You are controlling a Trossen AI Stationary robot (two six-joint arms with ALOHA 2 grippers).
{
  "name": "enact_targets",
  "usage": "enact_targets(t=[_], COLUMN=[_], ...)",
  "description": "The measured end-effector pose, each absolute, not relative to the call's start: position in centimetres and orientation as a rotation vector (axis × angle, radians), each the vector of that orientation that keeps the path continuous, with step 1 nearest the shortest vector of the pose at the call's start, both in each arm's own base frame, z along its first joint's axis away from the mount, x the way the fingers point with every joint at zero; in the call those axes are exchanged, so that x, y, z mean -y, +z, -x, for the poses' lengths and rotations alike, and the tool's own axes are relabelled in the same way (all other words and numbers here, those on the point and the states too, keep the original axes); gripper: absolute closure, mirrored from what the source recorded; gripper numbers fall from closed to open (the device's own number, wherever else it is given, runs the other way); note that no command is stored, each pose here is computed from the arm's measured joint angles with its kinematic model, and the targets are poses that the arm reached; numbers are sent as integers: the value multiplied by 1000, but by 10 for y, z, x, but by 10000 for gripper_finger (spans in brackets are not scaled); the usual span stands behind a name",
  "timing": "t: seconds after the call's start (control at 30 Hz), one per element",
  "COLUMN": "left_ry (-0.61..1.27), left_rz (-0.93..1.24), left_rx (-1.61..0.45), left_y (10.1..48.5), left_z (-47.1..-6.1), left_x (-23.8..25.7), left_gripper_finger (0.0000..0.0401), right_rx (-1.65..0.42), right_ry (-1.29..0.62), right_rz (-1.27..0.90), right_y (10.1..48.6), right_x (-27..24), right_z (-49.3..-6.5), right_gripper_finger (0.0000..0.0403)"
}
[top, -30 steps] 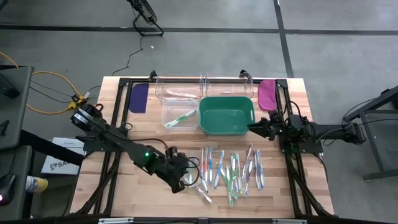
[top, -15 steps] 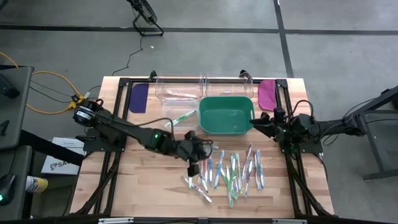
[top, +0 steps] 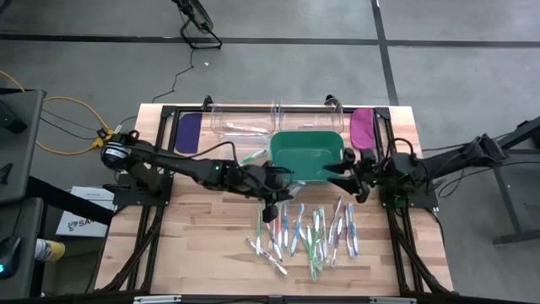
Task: Pick & Place Toothbrushes
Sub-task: Put the blue toothbrush into the green bin
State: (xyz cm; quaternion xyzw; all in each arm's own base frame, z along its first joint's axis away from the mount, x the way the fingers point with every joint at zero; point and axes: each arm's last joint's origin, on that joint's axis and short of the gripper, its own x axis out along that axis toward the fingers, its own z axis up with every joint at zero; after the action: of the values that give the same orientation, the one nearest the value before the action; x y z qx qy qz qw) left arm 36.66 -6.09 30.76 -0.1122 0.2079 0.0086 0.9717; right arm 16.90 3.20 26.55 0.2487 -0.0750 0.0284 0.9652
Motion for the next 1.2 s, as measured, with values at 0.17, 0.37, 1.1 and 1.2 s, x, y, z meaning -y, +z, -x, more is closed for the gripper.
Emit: enact_targets(t=[0.17, 0.37, 1.1, 1.2], left_ry=[3, -5, -14, -19], left_rz=[225, 206, 192, 155], left_rx=[-386, -366, -370, -376], left_y=[311, 313, 312, 312], left_z=[-369, -369, -369, -369], left_x=[57, 57, 57, 58], left_gripper_finger=[382, 382, 355, 314], right_rx=[105, 47, 25, 16], right_ry=[71, 72, 56, 34], right_rz=[-438, -340, -379, -398], right_y=[275, 274, 269, 268], right_x=[-44, -55, -58, -57], right_z=[-196, -225, -238, -239], right_gripper_finger=[170, 170, 383, 386])
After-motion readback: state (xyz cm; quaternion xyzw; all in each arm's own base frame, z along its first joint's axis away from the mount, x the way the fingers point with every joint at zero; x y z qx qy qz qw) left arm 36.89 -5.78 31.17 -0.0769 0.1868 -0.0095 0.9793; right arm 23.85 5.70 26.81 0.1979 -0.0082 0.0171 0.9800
